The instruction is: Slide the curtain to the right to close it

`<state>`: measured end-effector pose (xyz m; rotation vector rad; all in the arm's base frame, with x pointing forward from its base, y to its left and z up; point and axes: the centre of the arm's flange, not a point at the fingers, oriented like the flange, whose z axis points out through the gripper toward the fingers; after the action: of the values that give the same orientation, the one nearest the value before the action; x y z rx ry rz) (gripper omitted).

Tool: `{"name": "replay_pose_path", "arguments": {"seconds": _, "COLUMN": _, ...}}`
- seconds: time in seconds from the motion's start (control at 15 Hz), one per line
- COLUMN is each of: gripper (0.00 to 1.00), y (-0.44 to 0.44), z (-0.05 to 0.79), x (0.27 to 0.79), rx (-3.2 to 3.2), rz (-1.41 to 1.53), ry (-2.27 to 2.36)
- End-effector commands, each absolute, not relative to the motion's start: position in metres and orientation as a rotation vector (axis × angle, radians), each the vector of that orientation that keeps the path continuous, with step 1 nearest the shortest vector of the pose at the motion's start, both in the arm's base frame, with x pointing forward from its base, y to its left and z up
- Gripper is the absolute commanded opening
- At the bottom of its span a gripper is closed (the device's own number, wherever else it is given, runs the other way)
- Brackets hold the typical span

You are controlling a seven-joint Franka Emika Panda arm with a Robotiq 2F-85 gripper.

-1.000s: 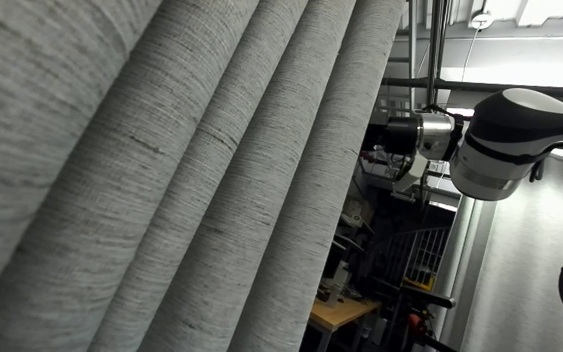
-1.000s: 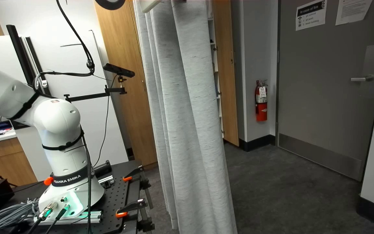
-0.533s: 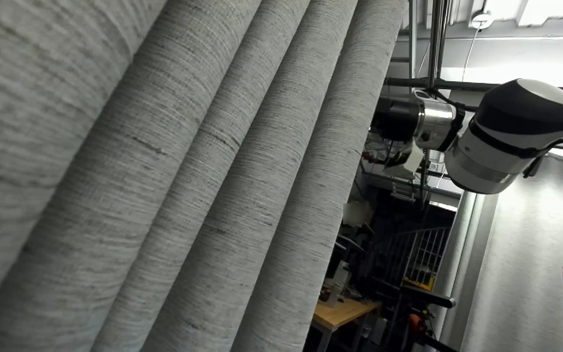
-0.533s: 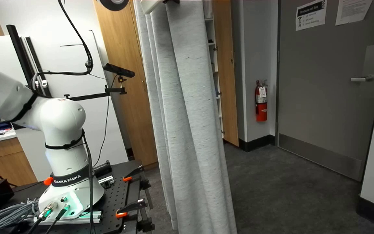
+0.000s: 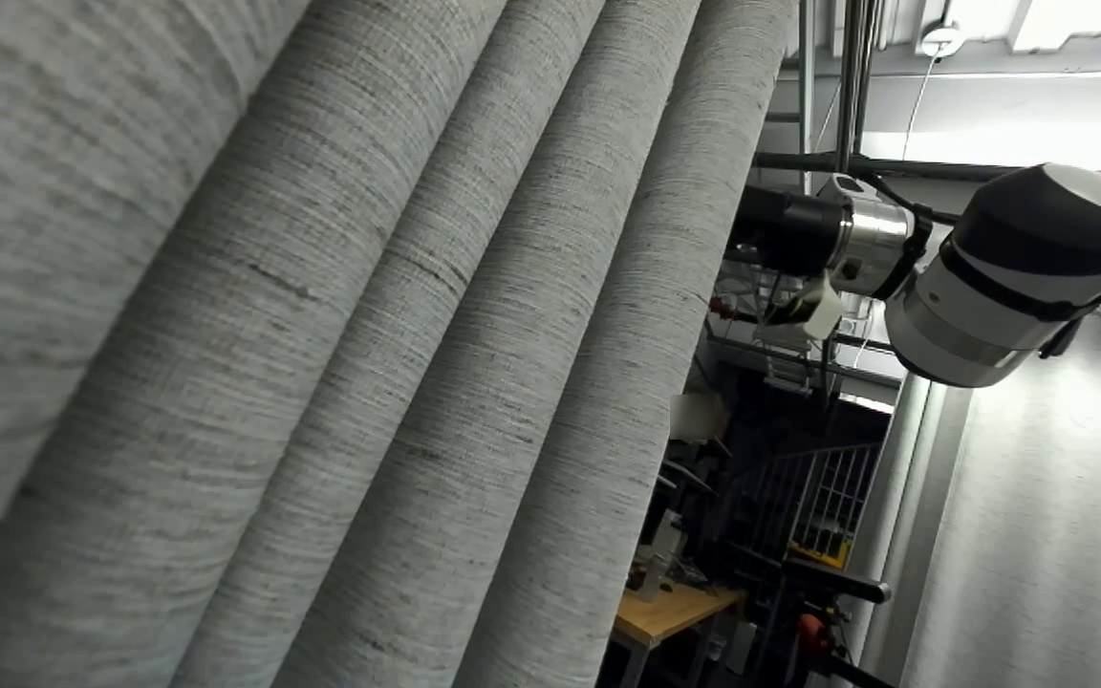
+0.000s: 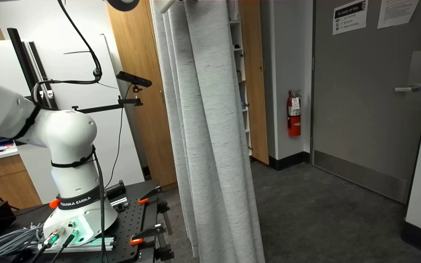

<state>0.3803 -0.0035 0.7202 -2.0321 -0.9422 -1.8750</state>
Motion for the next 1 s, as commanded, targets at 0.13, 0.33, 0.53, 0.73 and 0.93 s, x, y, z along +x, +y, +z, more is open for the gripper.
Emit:
{"name": "replay_pose_path", "arguments": {"seconds": 0.13, "gripper": 1.0, "y": -0.016, "z": 0.714, "x": 0.349, "rx": -1.963, "rz": -1.819, "ry": -0.995}}
{"name": "replay_pose_path", "arguments": {"seconds": 0.33, "gripper": 1.0, "y": -0.019, "z": 0.713, "x": 0.342, "rx": -1.945, "rz": -1.798, "ry": -1.003}}
{"name": "replay_pose_path", "arguments": {"seconds": 0.53, "gripper": 1.0, "y": -0.02, "z": 0.713, "x": 0.342, "rx": -1.926, "rz": -1.799, "ry": -0.997}}
{"name": "replay_pose_path", "arguments": {"seconds": 0.73, "gripper": 1.0, "y": -0.003, "z": 0.724, "x": 0.357, "rx": -1.886, "rz": -1.857, "ry": -0.988}}
{"name": "replay_pose_path", "arguments": {"seconds": 0.93, "gripper": 1.0, "y": 0.04, "z": 0.738, "x": 0.371, "rx": -1.802, "rz": -1.877, "ry": -1.037}}
